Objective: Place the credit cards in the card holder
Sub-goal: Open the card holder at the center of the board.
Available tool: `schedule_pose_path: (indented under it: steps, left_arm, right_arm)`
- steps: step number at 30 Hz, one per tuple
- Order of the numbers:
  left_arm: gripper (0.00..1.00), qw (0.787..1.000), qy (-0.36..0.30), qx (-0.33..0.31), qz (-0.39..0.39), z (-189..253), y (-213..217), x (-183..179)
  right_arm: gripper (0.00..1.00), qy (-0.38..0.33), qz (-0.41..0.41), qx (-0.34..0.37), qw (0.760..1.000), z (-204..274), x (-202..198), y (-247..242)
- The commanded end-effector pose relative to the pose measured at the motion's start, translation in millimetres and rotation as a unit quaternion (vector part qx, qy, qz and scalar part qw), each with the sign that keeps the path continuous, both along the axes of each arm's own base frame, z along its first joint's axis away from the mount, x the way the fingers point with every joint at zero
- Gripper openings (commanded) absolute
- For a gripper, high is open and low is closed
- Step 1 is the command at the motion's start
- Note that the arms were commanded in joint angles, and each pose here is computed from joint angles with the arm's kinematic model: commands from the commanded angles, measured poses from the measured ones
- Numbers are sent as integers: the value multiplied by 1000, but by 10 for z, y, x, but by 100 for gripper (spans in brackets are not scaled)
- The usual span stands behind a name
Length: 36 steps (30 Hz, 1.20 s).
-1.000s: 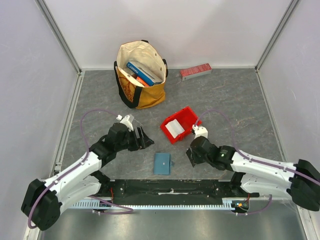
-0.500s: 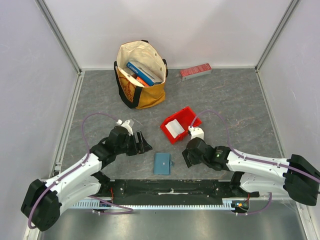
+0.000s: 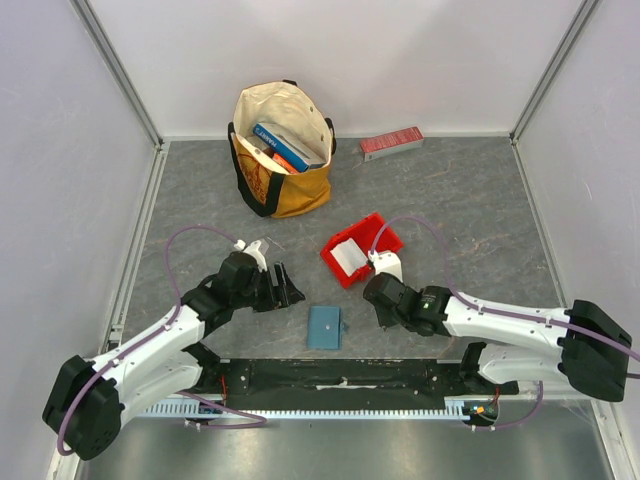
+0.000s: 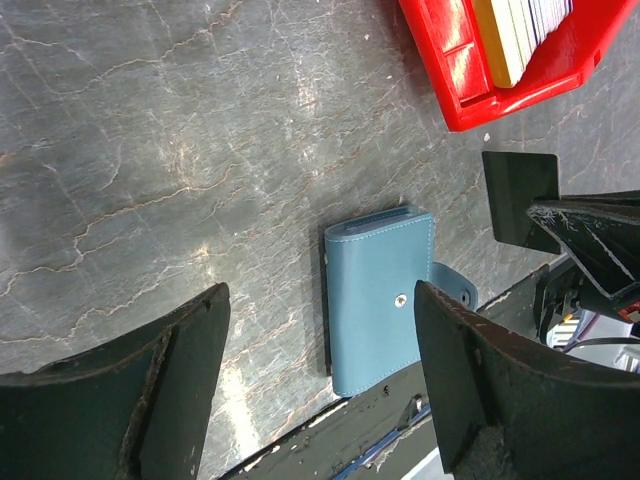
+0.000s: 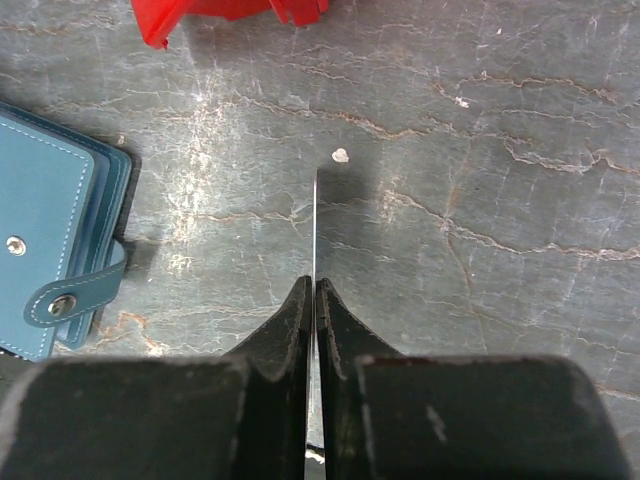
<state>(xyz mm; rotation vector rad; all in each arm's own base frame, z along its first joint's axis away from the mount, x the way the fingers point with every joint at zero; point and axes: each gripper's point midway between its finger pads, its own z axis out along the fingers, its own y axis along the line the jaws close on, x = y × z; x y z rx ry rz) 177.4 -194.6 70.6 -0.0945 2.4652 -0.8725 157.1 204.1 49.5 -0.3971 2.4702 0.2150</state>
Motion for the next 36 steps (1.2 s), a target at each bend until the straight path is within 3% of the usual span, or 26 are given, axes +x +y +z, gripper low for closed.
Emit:
schedule_pose_path:
  steps: [1, 9, 14, 16, 20, 22, 24, 31, 36]
  left_arm:
    - [80, 1000, -17, -6, -24, 75, -57, 13]
    - [79, 999, -22, -8, -31, 129, -87, 35]
    - [75, 999, -19, -10, -39, 128, -101, 11]
    - [73, 999, -13, -5, -44, 95, -88, -24]
    - [56, 999, 5, 4, -54, 7, -40, -130]
    - [21, 998, 14, 7, -58, -37, -21, -184]
    - [3, 998, 21, 8, -60, -72, 0, -232]
    - [2, 998, 28, 3, -53, -54, 28, -300]
    - [2, 998, 32, 6, -51, -44, 43, -320]
  right_arm:
    - [11, -5, 1, -14, 1000, -16, 20, -1]
    - [14, 5, 6, -16, 1000, -110, 0, 45]
    - [0, -4, 6, 2, 1000, 0, 25, 104]
    - [0, -3, 15, 27, 1000, 110, 0, 173]
    - [0, -1, 37, 127, 991, 472, -152, 504]
    - [0, -6, 45, 170, 984, 658, -240, 695]
    - [0, -18, 43, 199, 979, 836, -304, 882]
    - [0, -36, 11, 193, 980, 783, -369, 1359]
    - [0, -25, -32, 152, 988, 436, -357, 1243]
